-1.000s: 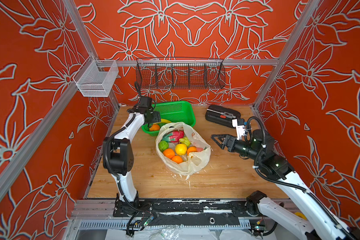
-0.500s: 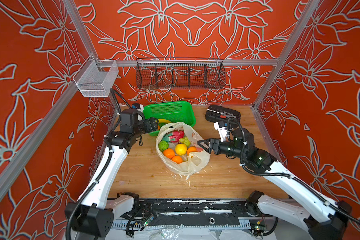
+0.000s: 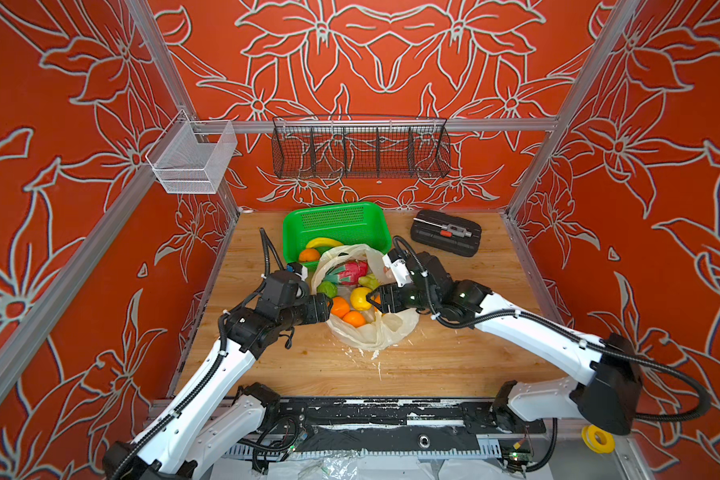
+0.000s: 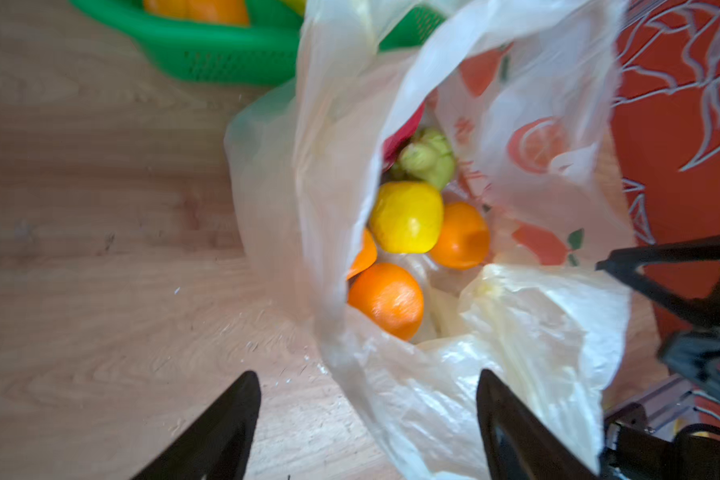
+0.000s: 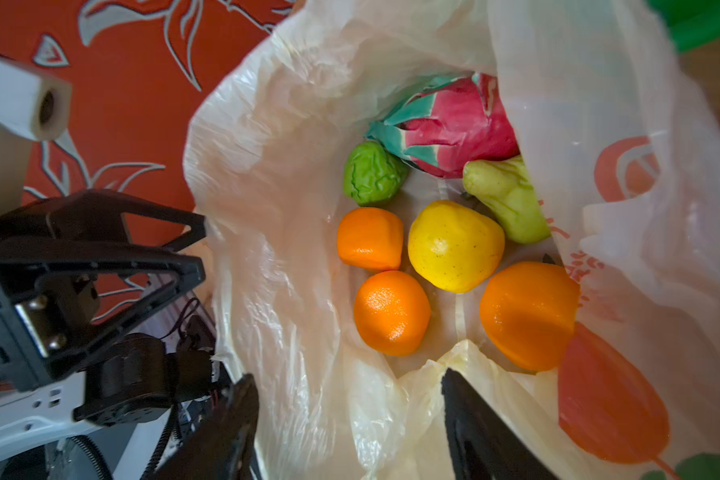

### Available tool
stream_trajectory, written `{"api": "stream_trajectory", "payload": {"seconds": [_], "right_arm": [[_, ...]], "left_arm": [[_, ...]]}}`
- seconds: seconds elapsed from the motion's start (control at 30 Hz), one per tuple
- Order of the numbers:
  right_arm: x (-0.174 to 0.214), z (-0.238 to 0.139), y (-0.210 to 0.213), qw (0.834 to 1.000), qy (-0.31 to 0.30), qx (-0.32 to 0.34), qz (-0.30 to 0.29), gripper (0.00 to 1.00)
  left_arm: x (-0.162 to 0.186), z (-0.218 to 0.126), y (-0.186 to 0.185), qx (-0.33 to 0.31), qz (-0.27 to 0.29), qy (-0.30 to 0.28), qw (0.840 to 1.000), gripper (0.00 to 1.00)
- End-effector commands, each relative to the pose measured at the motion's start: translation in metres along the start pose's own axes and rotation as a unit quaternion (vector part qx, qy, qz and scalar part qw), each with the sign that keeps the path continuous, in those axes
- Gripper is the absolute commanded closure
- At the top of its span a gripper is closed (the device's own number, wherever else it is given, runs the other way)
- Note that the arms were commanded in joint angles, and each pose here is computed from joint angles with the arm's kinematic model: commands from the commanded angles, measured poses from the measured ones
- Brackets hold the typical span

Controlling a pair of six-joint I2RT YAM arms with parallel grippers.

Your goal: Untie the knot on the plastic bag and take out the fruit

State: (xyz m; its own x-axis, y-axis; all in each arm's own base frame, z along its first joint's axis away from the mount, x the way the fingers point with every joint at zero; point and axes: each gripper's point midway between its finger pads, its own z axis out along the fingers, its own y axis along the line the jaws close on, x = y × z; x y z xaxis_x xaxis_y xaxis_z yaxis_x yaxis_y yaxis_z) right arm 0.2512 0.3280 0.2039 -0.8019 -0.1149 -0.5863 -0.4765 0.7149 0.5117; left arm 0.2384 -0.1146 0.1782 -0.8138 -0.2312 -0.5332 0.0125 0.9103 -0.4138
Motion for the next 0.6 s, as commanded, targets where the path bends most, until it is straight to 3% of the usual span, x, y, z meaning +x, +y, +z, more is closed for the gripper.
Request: {"api": "stream_trajectory", "payload": {"seconds": [0.0,0.17,0.4,0.57], "right_arm": [[0.008,0.020,-0.001,0.999,0.026,0.018,-0.015,0.32],[0.053,0.067,0.006,0.993,0.113,0.004,-0.016,0.48],[0.102,0.098,0.032,0.977,0.207,-0.050,-0.022,0.55],[0.080,0.089,0.027,0.985,0.167,-0.016,-0.044,0.53]], "left_arm": [[0.011,0.009,0.003,-0.001,-0.012,0.018,1.000,0.18],[0.020,0.023,0.012,-0.020,-0.022,0.039,0.999,0.20],[0.044,0.041,0.035,-0.079,-0.034,0.100,0.991,0.53],[0.051,0.043,0.048,-0.106,-0.041,0.102,0.988,0.70]]}}
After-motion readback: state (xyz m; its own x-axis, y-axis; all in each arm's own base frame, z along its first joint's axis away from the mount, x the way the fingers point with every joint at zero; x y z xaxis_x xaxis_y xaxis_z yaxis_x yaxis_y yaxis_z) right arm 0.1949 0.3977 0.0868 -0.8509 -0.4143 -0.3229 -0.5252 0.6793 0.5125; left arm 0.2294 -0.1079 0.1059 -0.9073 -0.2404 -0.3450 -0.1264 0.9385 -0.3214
